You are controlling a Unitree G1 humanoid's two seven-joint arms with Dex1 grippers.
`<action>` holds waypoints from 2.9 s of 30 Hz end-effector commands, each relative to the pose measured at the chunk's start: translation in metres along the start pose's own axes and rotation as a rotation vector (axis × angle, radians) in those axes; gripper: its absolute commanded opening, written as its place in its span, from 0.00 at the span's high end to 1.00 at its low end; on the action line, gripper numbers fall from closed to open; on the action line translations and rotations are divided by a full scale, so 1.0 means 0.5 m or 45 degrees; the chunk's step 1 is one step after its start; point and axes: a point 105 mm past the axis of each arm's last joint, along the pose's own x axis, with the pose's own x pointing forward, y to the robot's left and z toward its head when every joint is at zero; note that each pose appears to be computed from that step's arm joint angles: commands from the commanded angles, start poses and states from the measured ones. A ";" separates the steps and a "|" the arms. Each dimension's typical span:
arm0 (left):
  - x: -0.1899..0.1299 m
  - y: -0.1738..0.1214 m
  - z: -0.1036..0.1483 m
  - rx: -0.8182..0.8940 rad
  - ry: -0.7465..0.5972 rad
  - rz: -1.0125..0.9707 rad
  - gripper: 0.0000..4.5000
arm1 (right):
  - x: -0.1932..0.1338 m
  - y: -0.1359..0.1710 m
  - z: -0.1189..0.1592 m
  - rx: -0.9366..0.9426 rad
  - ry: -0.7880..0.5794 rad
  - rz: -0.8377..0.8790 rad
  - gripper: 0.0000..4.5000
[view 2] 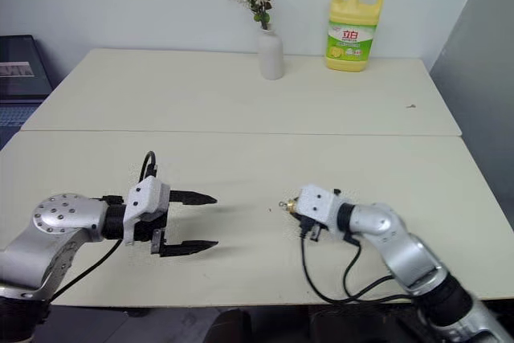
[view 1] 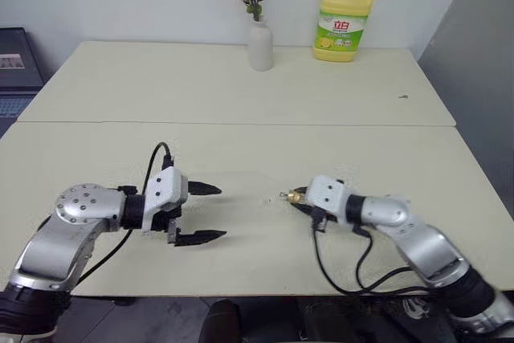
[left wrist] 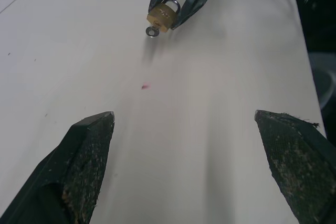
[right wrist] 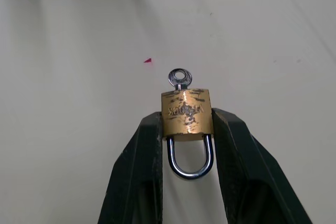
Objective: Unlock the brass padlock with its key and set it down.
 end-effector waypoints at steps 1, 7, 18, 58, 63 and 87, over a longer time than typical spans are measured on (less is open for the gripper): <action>0.016 -0.006 0.032 -0.034 -0.080 -0.015 0.00 | -0.025 -0.020 0.043 -0.228 -0.112 0.047 0.79; 0.022 0.008 0.050 -0.088 -0.118 0.013 0.00 | -0.031 -0.043 0.076 -0.419 -0.197 -0.001 0.79; 0.022 0.055 0.071 -0.074 -0.141 0.110 0.00 | -0.067 -0.136 0.054 -0.972 -0.026 -0.511 0.79; 0.115 0.123 0.197 -0.093 -0.369 -0.155 0.20 | -0.058 -0.103 0.148 -1.113 -0.304 -0.591 0.79; 0.113 0.122 0.201 -0.091 -0.378 -0.173 0.54 | -0.056 -0.101 0.149 -1.110 -0.307 -0.583 0.79; 0.123 0.088 0.202 0.236 -0.342 -0.196 1.00 | -0.054 -0.098 0.149 -1.007 -0.321 -0.571 0.79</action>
